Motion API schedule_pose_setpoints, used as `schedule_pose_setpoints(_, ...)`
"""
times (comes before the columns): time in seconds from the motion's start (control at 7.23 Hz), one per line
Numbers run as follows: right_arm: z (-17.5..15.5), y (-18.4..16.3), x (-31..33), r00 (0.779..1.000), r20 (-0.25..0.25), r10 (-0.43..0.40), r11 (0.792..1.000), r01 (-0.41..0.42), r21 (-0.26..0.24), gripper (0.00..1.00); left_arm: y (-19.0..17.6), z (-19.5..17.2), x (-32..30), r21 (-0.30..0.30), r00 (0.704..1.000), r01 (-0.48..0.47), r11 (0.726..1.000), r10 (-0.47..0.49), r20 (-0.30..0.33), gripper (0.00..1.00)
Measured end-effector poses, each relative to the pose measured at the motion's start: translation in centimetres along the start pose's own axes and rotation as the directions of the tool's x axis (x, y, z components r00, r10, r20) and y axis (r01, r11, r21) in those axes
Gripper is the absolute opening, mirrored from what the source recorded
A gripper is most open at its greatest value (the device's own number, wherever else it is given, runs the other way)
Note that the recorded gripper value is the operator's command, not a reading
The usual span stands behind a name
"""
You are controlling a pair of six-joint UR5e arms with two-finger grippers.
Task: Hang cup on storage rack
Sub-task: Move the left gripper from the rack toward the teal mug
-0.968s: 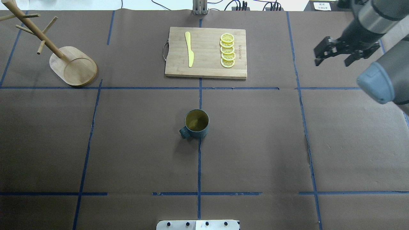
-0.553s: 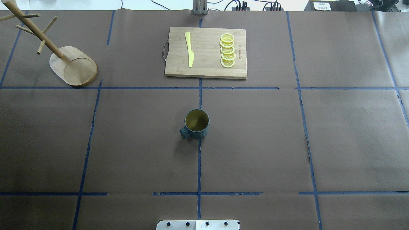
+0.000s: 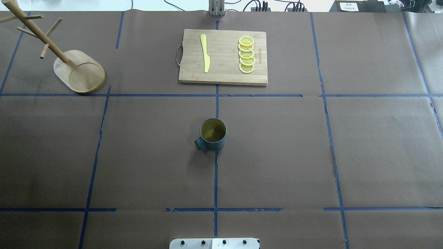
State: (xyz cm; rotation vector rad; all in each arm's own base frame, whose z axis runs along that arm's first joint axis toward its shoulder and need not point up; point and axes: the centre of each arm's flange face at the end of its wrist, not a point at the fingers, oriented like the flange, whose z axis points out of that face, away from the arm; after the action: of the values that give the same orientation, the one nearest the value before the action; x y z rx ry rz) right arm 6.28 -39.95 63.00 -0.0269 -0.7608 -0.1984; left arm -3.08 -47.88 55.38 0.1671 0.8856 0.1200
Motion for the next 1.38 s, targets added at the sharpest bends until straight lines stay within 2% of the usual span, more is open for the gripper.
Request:
schedule_pose_setpoints(0.14, -0.1, 0.3, 0.1, 1.000, 0.002, 0.013, 1.000, -0.013, 0.003, 1.00, -0.9, 0.2, 2.5, 0.048, 0.994, -0.106, 0.993, 0.107, -0.017, 1.00)
schedule_pose_setpoints(0.41, -0.3, 0.1, 0.0, 1.000, 0.007, 0.019, 1.000, -0.019, 0.015, 1.00, -2.6, 3.2, 10.4, 0.122, 0.930, -0.351, 0.929, 0.360, -0.069, 1.00)
schedule_pose_setpoints(0.69, -0.4, 0.0, -0.1, 1.000, 0.011, 0.018, 1.000, -0.018, 0.020, 1.00, -3.5, 7.0, 19.8, 0.172, 0.887, -0.410, 0.896, 0.435, -0.153, 1.00)
schedule_pose_setpoints(0.83, -0.5, -0.2, -0.2, 1.000, 0.011, 0.022, 0.999, -0.022, 0.023, 1.00, -3.2, 8.9, 24.2, 0.222, 0.871, -0.423, 0.879, 0.461, -0.167, 0.99)
schedule_pose_setpoints(1.38, -1.1, -1.1, -0.6, 0.999, 0.009, 0.032, 0.999, -0.032, 0.036, 1.00, 0.7, 16.5, 39.4, 0.456, 0.807, -0.471, 0.755, 0.578, -0.122, 0.98)
